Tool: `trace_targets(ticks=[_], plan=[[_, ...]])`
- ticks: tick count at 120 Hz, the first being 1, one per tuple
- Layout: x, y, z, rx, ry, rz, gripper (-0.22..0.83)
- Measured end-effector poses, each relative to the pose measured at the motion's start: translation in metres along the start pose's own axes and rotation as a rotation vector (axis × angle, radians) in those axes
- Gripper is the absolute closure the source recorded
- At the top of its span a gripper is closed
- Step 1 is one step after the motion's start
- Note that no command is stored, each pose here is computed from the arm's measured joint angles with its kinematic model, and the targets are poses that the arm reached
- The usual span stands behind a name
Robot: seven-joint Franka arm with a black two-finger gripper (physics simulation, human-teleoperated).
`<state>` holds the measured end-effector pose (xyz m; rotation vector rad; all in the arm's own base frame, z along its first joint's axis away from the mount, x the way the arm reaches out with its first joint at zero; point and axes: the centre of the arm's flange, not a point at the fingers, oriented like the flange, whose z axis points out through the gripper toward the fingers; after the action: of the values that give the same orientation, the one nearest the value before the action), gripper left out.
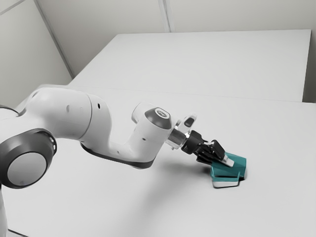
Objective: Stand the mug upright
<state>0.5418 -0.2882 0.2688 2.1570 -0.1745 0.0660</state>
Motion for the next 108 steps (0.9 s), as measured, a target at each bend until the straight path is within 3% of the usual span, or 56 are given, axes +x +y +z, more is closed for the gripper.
trace_targets(ticks=[37,51,81,108], plan=[[0.009,0.049,-0.03,-0.023,0.047,0.087,0.76],[0.014,0.08,-0.067,0.035,0.058,0.182,0.77],[0.002,0.076,-0.183,0.406,-0.013,0.33,0.78],[0.003,0.024,-0.267,0.724,-0.118,0.265,0.79]])
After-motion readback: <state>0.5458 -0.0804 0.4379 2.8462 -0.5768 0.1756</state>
